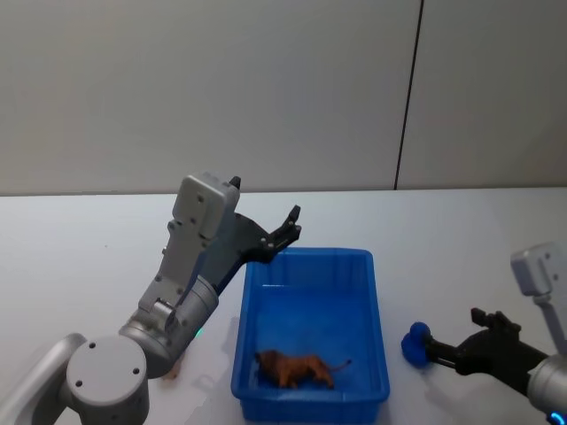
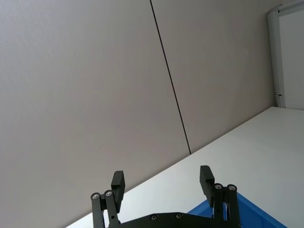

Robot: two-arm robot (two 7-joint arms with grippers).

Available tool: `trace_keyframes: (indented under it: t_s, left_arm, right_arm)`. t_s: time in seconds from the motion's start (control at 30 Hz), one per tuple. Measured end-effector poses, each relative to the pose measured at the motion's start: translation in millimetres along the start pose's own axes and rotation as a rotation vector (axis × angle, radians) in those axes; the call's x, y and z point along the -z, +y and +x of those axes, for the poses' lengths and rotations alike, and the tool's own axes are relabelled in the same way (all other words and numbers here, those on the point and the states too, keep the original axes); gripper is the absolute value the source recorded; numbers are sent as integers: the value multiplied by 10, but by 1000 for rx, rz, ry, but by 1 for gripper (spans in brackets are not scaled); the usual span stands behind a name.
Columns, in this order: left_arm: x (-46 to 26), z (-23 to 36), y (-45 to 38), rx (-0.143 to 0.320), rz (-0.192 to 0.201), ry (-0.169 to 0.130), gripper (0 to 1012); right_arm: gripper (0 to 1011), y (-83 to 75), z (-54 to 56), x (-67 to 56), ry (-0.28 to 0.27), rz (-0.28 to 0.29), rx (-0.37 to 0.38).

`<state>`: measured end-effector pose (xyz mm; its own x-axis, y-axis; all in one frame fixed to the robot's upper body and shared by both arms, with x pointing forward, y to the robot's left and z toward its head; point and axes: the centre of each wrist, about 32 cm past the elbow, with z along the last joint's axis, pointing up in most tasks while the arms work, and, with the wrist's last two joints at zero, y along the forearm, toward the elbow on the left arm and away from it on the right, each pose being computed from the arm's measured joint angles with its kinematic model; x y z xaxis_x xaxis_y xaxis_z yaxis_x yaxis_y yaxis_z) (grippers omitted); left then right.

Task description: Pick up the two dolls from the table and place them into the box.

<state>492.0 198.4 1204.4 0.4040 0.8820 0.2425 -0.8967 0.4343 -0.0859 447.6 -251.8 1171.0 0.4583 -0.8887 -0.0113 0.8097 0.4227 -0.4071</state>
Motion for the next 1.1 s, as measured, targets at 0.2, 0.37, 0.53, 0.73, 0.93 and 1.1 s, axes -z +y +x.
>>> trace_keyframes:
  t_s: [0.2, 0.37, 0.53, 0.73, 0.93, 1.1]
  left_arm:
    - [0, 0, 0, 0, 0, 0, 1001]
    - [0, 0, 0, 0, 0, 0, 1001]
    - [0, 0, 0, 0, 0, 0, 1001]
    - [0, 0, 0, 0, 0, 0, 1001]
    - [0, 0, 0, 0, 0, 0, 1001]
    - [0, 0, 0, 0, 0, 0, 1001]
  right_arm:
    - [1001, 164, -21, 40, -5, -21, -21]
    - [1001, 266, -33, 68, -12, -39, -25]
    - [1001, 374, -52, 98, -19, -61, -23]
    - [1001, 485, -89, 122, -28, -78, -21]
    - [1001, 568, -118, 138, -41, -85, -20]
    - [941, 623, -139, 145, -49, -89, -20]
